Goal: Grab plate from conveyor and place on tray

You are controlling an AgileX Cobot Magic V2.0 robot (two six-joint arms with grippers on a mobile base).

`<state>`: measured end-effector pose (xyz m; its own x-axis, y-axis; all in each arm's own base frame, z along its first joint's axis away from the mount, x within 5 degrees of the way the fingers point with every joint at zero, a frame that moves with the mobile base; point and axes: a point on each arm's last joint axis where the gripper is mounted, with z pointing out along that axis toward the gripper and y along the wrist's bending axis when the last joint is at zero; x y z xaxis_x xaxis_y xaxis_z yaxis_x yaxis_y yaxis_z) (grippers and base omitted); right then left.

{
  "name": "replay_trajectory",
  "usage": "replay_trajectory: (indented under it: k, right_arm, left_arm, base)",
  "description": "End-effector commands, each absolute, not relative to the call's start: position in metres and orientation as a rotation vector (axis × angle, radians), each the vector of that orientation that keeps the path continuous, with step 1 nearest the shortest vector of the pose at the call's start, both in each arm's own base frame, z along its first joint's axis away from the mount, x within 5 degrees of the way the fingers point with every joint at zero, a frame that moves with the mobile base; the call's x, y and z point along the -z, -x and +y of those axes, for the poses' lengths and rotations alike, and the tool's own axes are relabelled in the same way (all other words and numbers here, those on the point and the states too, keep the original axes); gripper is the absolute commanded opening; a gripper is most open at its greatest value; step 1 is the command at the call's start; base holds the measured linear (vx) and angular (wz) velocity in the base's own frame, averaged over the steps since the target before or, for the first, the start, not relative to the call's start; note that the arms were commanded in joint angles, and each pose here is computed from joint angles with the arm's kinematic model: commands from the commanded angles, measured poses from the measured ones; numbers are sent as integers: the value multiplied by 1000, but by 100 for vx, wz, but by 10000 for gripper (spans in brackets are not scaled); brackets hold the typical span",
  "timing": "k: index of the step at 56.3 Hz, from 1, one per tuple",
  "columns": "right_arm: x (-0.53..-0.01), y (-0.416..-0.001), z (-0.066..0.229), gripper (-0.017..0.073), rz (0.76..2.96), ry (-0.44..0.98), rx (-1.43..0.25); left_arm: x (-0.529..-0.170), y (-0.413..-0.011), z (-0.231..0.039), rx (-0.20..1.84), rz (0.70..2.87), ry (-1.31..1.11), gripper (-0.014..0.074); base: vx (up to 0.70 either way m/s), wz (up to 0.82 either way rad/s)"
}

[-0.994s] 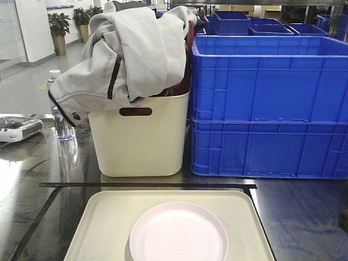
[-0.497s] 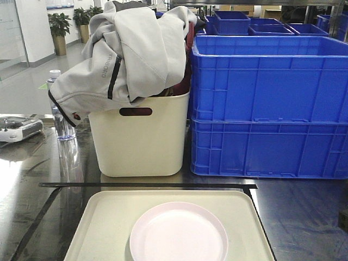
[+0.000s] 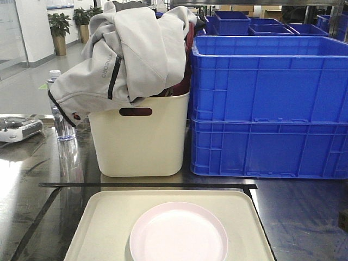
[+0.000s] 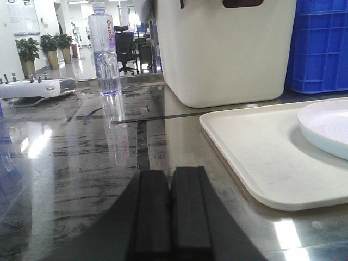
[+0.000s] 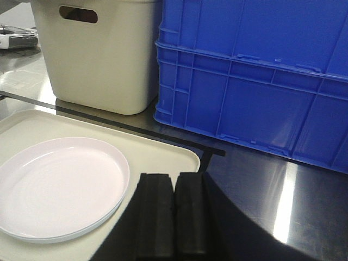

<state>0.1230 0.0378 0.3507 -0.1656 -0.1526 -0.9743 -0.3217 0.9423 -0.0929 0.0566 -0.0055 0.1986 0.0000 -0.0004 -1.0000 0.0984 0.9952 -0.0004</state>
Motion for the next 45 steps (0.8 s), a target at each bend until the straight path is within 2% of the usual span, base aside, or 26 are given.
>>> replay_trajectory:
  k: [1,26,34,45]
  right_arm:
    - [-368,-123,36,-9,1631,331,-143]
    - [-368,-123,36,-9,1630,332,-141]
    - [-350,-117,31,-9,1617,385,-40]
    - [-277,-86,8,-9,1581,135,-17]
  left_arm:
    - [-201,-56,-6,87,1488,-67,4]
    - [-201,-56,-6,87,1488,-67,4]
    - [-201,-56,-6,87,1489,-67,4]
    - [-201,-56,-6,87,1489,-67,4]
  base:
    - [0,0]
    - [0,0]
    - [0,0]
    - [0,0]
